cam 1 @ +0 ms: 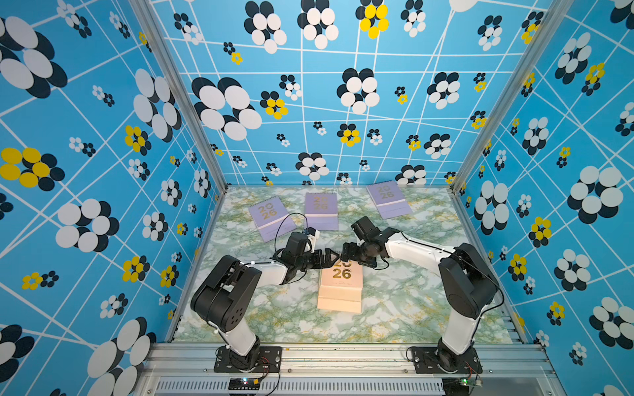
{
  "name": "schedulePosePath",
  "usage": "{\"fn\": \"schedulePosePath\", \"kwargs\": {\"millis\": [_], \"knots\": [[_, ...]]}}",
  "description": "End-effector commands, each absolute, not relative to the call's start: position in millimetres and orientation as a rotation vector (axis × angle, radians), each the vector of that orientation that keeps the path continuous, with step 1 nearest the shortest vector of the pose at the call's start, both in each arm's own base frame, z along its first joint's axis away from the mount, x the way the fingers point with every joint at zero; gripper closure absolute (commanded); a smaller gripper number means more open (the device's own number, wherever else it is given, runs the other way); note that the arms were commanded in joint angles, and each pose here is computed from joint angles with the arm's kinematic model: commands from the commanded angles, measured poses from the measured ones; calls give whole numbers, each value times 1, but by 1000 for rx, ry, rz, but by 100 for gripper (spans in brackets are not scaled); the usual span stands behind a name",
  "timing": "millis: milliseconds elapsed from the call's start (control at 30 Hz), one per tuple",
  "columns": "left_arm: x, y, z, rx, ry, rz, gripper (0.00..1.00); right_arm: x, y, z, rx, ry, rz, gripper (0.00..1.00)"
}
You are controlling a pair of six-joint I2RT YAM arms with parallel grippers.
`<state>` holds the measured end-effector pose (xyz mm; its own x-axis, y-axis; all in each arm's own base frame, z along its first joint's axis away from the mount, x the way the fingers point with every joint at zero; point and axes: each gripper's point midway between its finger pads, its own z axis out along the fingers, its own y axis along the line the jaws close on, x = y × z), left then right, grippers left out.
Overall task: Stack the calendars
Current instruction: Adjust the calendars at the center of the board.
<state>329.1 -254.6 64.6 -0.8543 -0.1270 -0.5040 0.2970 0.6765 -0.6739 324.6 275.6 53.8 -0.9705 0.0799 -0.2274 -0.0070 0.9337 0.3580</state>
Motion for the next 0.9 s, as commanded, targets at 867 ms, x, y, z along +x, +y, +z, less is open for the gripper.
{"fn": "schedulePosePath", "kwargs": {"millis": [867], "knots": [[332, -254, 72, 158, 2354, -1054, 0, 334, 276, 63, 42, 2815, 520, 11]]}}
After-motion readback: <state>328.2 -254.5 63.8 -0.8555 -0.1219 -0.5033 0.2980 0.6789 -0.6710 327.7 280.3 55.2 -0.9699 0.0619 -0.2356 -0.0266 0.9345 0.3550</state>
